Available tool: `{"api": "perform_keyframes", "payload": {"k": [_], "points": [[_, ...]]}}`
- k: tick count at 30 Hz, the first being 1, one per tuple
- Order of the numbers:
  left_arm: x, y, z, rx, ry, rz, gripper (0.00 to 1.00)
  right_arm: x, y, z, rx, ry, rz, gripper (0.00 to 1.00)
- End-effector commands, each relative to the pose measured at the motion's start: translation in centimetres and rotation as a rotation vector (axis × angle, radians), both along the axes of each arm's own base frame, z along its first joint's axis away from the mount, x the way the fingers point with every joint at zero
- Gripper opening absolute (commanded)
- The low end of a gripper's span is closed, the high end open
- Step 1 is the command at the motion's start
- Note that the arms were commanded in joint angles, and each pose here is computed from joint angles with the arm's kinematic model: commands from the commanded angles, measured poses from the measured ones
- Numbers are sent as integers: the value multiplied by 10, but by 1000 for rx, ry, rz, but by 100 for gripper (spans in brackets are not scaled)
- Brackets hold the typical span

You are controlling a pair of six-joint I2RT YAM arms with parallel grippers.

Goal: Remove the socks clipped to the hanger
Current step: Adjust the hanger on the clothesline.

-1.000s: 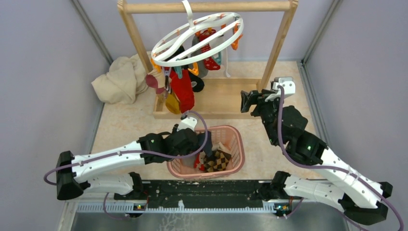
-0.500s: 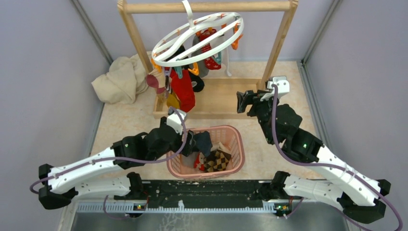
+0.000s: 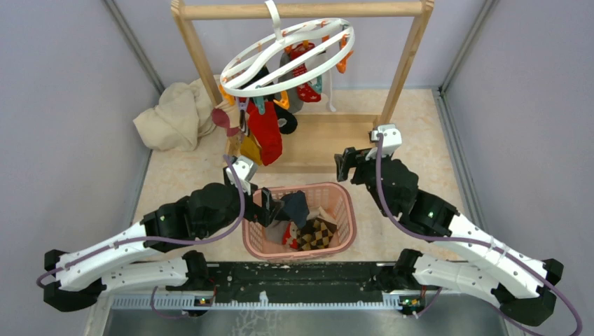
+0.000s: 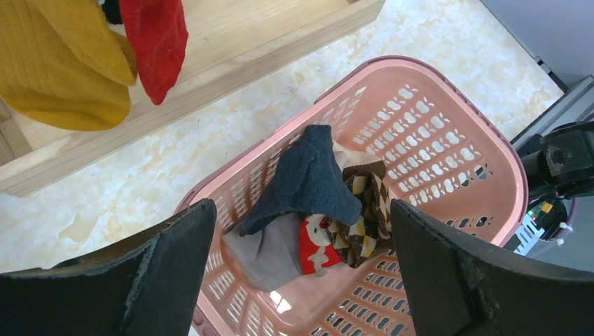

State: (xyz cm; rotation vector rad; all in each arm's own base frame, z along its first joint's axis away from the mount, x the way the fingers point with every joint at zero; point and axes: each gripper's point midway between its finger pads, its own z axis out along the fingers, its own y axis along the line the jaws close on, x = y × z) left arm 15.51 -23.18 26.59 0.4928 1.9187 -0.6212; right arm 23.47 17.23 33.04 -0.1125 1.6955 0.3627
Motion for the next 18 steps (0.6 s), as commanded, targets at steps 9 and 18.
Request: {"api": "perform_keyframes", "payload": {"k": [9, 18], "points": [[0, -3, -3, -51, 2, 6, 99, -8, 23, -31, 69, 79, 89, 74], [1, -13, -11, -131, 3, 10, 99, -6, 37, -50, 47, 134, 114, 76]]}}
